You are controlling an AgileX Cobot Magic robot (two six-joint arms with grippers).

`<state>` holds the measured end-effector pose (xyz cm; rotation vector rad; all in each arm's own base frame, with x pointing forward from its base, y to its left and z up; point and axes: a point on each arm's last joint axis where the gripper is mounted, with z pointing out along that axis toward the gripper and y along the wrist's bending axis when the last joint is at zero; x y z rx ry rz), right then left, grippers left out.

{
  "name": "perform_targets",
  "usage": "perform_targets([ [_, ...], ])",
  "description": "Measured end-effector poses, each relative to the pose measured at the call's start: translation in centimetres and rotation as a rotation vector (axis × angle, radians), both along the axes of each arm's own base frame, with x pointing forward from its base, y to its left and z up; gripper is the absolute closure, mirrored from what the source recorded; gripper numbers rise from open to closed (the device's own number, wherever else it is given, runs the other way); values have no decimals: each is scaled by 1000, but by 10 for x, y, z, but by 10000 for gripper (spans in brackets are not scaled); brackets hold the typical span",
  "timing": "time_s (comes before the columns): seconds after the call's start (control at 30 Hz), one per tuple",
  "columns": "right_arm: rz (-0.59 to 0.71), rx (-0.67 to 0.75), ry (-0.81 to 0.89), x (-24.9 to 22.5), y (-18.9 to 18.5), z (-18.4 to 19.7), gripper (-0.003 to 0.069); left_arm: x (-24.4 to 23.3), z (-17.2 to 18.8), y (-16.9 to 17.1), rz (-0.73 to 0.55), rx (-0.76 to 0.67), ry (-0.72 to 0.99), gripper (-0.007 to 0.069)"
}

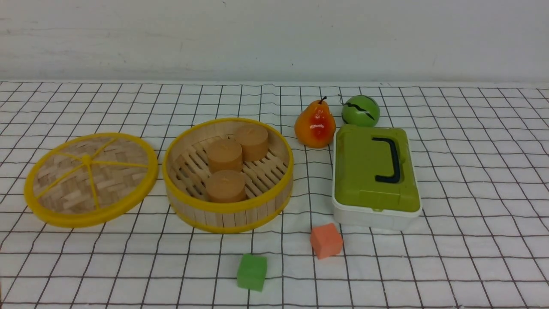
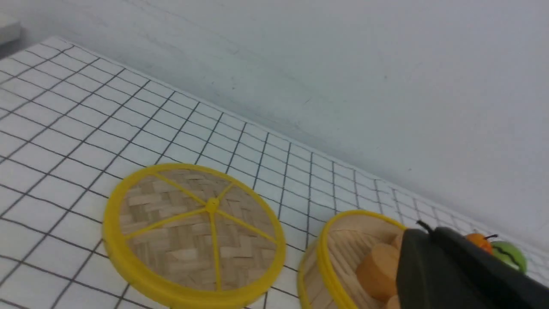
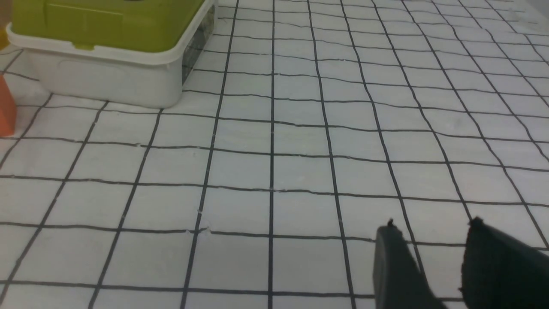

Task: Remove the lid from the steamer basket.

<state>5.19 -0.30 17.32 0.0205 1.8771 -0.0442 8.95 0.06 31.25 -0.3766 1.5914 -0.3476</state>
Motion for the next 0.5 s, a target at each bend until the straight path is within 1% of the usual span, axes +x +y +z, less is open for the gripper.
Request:
perform_targets([
  [0.07,0,0,0,0,0,0,419,-13,-11,0,-4,-29,-32,638],
  [0.17,0,0,0,0,0,0,419,-24,-21,0,-4,-29,-64,638],
  [0.4,0,0,0,0,0,0,419,-26,-39,-1,-5,-28,-46,638],
  [0.5,0,0,0,0,0,0,419,-30,-51,0,-3,30,-93,638],
])
